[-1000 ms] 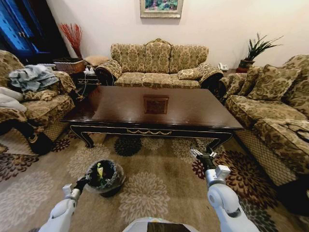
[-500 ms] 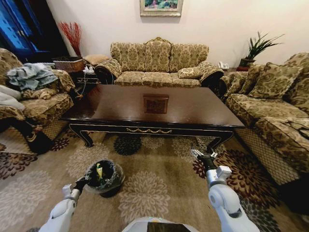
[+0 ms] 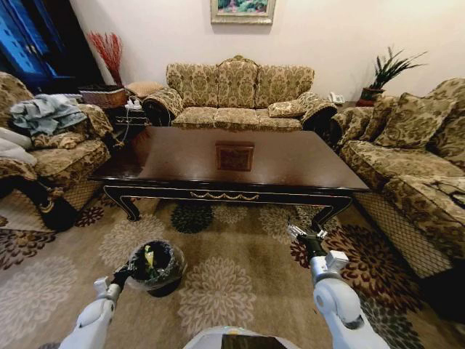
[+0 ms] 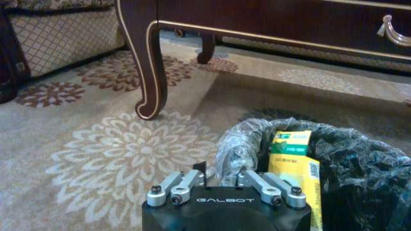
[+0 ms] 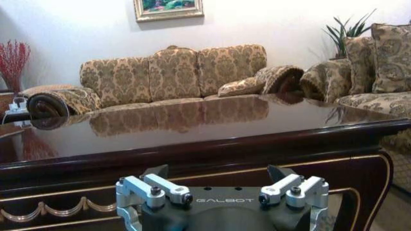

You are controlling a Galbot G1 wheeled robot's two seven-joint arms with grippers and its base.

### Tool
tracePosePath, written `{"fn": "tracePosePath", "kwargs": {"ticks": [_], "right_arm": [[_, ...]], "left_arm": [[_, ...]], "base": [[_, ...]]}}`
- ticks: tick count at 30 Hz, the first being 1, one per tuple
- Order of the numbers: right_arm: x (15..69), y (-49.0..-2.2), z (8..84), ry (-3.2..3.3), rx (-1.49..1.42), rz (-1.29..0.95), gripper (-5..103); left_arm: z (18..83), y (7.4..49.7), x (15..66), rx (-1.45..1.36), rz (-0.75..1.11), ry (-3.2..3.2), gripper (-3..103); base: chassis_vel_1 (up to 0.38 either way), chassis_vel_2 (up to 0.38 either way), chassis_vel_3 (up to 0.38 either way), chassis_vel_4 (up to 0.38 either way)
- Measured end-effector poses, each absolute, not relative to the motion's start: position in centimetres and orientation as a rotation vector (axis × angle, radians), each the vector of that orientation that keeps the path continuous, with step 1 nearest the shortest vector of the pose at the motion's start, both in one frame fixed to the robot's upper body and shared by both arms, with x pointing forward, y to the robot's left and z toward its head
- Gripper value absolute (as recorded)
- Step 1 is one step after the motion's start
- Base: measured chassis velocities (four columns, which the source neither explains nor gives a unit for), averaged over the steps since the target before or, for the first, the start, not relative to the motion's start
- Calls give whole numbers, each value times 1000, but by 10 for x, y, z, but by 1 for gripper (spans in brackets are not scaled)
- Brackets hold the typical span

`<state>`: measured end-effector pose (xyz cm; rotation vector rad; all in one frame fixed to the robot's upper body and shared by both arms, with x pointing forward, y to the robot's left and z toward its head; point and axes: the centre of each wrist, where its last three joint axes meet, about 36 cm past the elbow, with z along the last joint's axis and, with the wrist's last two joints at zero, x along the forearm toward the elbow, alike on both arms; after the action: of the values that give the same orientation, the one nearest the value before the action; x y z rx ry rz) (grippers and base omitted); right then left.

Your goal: Move to the front of the table and place the trash on the table into the trash bin.

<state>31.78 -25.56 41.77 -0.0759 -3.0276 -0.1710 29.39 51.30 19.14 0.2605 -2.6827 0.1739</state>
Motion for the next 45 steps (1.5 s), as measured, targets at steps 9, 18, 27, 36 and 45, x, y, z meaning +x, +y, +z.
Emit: {"fn": "tracePosePath", "kwargs": {"ticks": [9,18,27,36,45], "right_arm": [[317,-255,413,-3023,-69,-174,100],[319,-254,407,-3023,-60,-185,100],[318,-255,403,-3034,-62,-207,100],[313,-261,398,-3042,-70,-218,100],[311,-262,396,-3043,-63,-222,100]], "left_arm": [[197,518,294,263,161,-2678,57],[224,525,294,226,152,-2670,89],[246,532,288,138,120,-2641,100],[261,544,286,147,96,-2652,100],[280,547,291,129,103,-2678,100]], "base": [[0,0,0,0],[0,0,0,0],[0,0,0,0],[0,0,0,0],[0,0,0,0]]}}
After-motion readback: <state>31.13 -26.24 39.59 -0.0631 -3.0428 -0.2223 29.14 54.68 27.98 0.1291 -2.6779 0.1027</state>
